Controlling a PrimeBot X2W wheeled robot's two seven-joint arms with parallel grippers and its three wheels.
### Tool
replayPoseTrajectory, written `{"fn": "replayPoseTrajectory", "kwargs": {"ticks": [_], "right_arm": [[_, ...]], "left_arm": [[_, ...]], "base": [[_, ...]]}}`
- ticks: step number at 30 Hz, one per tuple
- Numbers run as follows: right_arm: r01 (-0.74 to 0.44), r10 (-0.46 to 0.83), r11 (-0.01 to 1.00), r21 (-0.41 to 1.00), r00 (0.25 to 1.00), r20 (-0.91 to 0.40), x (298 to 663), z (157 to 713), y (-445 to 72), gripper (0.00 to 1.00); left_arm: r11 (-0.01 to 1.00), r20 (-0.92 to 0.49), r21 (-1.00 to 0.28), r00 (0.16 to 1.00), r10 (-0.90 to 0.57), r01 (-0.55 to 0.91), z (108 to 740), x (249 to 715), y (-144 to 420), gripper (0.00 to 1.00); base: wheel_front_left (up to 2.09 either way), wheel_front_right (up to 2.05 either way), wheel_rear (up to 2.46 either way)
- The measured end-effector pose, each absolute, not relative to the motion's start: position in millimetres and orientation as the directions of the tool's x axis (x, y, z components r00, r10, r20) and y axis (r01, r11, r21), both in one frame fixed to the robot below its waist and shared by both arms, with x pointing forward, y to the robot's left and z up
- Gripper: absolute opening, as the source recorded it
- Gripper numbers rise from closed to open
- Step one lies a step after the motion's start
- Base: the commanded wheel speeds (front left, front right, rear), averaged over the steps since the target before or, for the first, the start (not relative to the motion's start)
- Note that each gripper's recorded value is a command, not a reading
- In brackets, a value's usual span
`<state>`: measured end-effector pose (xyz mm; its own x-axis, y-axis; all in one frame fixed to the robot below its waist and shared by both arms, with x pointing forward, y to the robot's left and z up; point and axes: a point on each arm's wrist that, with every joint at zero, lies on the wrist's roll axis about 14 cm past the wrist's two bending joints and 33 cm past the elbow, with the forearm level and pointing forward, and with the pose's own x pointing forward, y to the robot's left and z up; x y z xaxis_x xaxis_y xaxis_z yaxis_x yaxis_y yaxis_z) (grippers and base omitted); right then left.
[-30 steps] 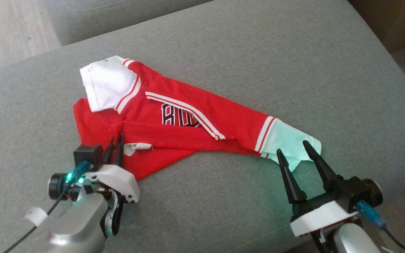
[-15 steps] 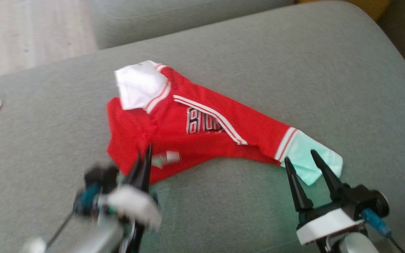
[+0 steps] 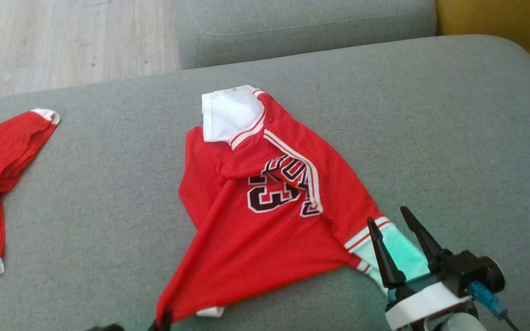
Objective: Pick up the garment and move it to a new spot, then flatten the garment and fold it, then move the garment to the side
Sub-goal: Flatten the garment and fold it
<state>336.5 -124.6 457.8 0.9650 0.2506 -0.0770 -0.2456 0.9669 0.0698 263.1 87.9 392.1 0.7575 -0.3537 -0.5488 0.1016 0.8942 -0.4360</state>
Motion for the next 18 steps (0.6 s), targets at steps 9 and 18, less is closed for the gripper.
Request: {"fn": "replayPoseTrajectory", "kwargs": {"ticks": [9,18], "right_arm": [[-0.233,0.237,0.970,0.063,0.969,-0.075,332.0,458.9,-130.0,1.00],[-0.173,0.178,0.983,0.061,0.980,-0.090,325.3,455.3,-147.7,1.00]], "left_arm": [[0.934,-0.613,-0.356,0.744,-0.266,0.041,375.6,257.1,119.7,1.00],[0.869,-0.420,-0.432,0.799,-0.431,0.242,435.9,314.0,69.3,1.00]], "base": [[0.00,0.00,0.00],[0.00,0.00,0.00]]}}
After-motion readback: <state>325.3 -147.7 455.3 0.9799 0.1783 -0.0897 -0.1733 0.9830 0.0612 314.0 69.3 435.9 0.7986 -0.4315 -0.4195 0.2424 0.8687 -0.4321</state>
